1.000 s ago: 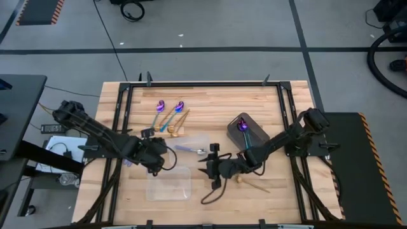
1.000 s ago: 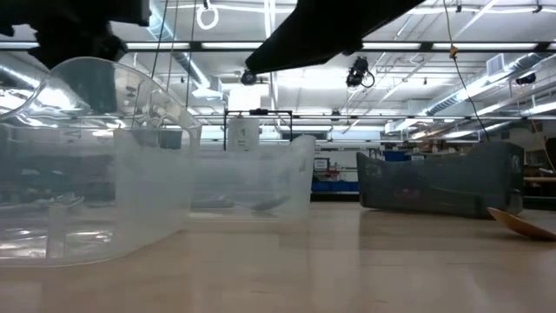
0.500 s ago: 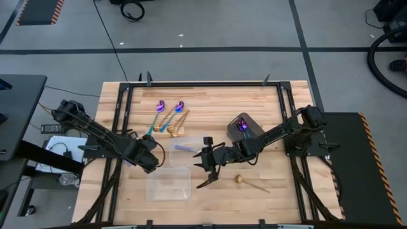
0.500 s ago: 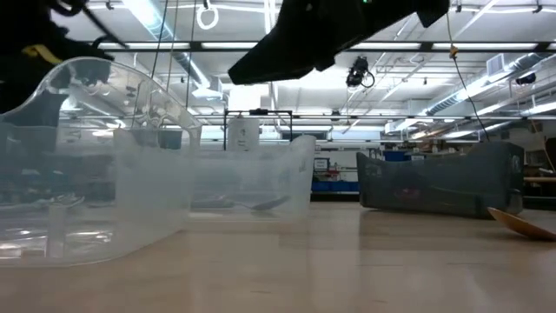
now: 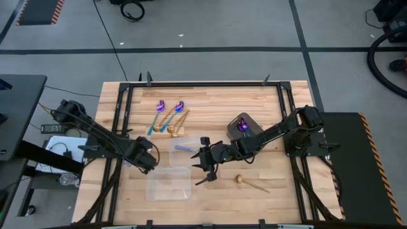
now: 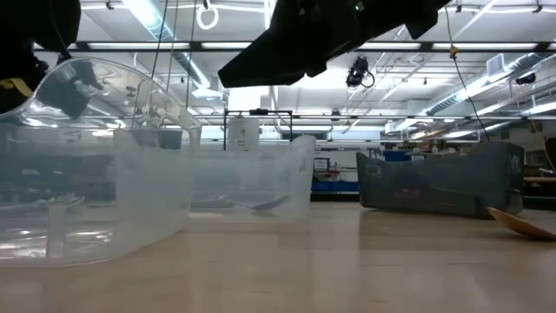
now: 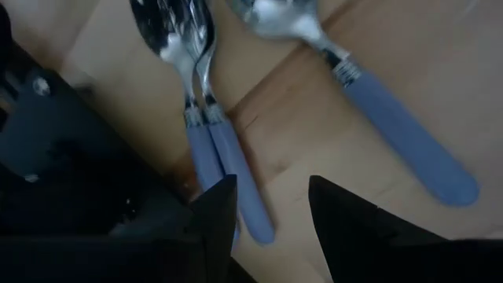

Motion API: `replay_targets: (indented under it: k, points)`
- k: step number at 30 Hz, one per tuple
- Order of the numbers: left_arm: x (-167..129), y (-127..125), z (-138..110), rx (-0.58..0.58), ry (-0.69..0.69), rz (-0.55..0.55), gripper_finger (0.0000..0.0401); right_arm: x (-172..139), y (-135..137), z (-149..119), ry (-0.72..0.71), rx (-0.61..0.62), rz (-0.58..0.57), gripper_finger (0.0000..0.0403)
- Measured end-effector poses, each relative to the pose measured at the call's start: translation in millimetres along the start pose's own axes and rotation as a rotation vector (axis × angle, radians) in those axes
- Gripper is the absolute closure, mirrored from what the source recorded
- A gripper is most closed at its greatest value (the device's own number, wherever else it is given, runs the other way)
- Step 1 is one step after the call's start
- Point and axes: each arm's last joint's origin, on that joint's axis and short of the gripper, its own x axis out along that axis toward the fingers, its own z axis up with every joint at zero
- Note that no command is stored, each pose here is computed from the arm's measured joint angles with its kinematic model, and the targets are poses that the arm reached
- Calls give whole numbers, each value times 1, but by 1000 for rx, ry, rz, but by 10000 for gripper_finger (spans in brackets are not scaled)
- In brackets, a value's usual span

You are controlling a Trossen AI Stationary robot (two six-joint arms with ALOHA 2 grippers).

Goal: Sort silverware by color (type)
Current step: Put the violet spoon into the top transparent bin

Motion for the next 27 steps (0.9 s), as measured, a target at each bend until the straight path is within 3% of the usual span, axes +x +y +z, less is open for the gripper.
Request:
replay_targets:
  k: [8, 13, 27]
  points:
    - [13, 8, 6, -45, 47, 16, 235, 0, 1, 0, -7, 0, 21, 247]
    - [16, -1, 14, -51, -40, -88, 235, 0, 1, 1, -7, 0, 21, 247]
    - [17, -1, 31, -241, -99, -128, 235, -1, 4, 1, -8, 24, 30, 247]
